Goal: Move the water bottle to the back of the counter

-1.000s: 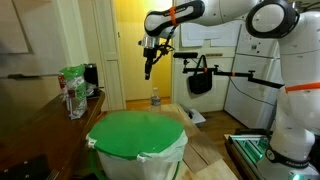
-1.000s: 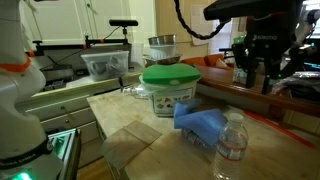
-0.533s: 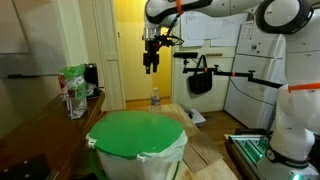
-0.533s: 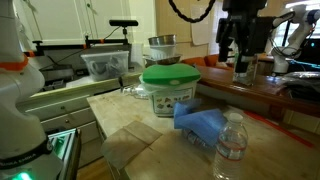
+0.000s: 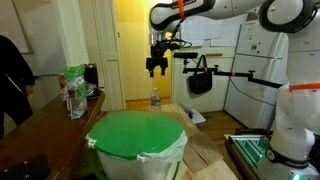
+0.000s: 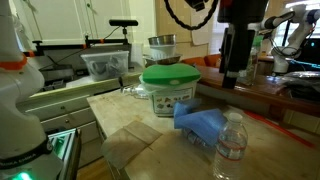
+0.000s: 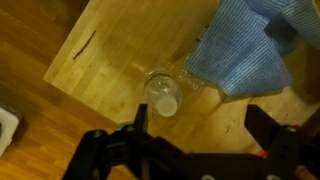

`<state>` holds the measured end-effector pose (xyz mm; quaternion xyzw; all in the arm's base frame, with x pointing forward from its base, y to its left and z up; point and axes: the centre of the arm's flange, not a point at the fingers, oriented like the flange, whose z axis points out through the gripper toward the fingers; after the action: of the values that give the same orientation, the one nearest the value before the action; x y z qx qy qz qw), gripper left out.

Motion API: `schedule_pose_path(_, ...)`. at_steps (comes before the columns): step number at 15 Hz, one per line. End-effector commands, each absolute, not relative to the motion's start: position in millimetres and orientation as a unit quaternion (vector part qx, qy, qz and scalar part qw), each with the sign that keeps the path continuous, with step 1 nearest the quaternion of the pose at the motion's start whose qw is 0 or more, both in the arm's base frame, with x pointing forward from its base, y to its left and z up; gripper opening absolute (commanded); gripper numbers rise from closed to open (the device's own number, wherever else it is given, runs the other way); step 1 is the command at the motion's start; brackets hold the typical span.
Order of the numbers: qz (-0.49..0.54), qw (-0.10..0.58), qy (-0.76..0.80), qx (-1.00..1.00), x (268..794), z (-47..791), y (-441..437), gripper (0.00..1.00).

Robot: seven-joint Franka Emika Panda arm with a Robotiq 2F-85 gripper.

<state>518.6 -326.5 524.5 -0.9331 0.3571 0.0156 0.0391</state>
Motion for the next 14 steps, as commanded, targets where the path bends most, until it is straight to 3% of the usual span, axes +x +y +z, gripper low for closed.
schedule_pose_path(1,0.006,0.02,0.391,-0.92,517.0,495.1,-331.9,1.0)
schedule_pose_path(9,-0.002,-0.001,0.41,-0.912,532.0,452.8,-343.6,1.0)
schedule_pose_path(10,-0.001,-0.002,0.411,-0.912,533.8,449.2,-343.9,0.98)
schedule_pose_path(14,0.004,-0.004,0.414,-0.91,535.9,440.0,-344.5,0.7)
